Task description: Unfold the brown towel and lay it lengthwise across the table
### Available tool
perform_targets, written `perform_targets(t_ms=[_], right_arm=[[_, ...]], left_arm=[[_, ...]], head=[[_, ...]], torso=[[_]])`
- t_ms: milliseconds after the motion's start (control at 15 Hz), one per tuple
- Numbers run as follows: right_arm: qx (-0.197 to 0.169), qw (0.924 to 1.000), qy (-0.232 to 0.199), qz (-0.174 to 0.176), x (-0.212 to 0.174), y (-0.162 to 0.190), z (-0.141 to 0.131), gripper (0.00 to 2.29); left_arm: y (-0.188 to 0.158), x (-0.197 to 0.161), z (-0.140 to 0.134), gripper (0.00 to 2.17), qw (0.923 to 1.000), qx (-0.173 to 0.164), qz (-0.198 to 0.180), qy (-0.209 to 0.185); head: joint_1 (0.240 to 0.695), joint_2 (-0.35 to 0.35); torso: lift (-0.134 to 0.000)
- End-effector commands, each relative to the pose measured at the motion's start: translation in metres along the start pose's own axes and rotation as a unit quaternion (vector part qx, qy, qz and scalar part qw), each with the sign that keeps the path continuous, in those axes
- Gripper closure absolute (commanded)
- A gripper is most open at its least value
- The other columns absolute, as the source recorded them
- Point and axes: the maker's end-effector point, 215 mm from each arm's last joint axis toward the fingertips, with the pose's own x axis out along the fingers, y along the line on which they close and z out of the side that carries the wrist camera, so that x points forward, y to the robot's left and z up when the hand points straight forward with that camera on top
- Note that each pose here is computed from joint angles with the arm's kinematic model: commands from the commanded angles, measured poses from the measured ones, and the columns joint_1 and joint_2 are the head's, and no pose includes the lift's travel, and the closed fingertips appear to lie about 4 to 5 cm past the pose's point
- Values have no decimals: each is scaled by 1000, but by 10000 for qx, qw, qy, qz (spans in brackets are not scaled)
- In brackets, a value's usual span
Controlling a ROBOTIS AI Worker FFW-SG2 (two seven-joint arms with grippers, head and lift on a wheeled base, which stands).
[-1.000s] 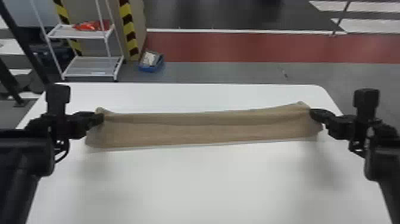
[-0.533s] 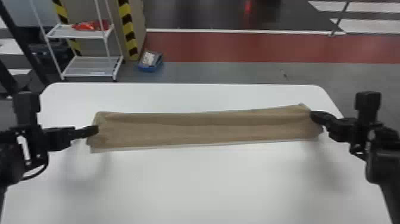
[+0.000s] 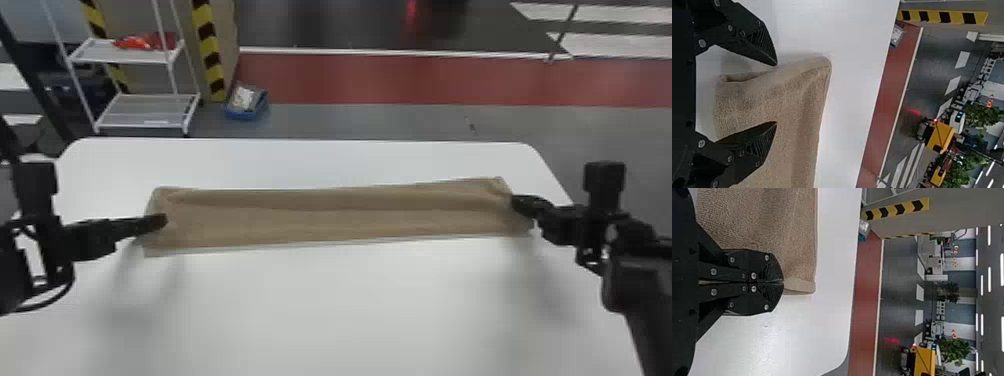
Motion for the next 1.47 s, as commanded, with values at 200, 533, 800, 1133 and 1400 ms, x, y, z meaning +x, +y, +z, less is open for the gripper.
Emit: perform_targets(t_ms=[200,533,800,1133,1400], right_arm=[[30,10000,-61,-25,-5,-6,5,1288],[44,10000,-79,-15,-5,-6,10,1291],[156,9999,-41,-48,-12,-12,12,1288],[210,9994,267,-15,-15,-8,-12,1288],[179,9992,349,-10,-17,-6,-15,1288]], left_arm=[[-2,-5,-2,1801,10000,-50,-9,41],[8,-24,18,1801,9987,-342,-212,-298],[16,-34,23,1801,9979,-433,-270,-409],[20,-35,5,1791,9992,-291,-167,-220],[18,-32,0,1781,9999,-25,-19,-125]], head=[[695,-56],[695,-53],[695,-40],[695,-36],[695,-36]], torso=[[-121],[-121],[-121],[-121],[-121]])
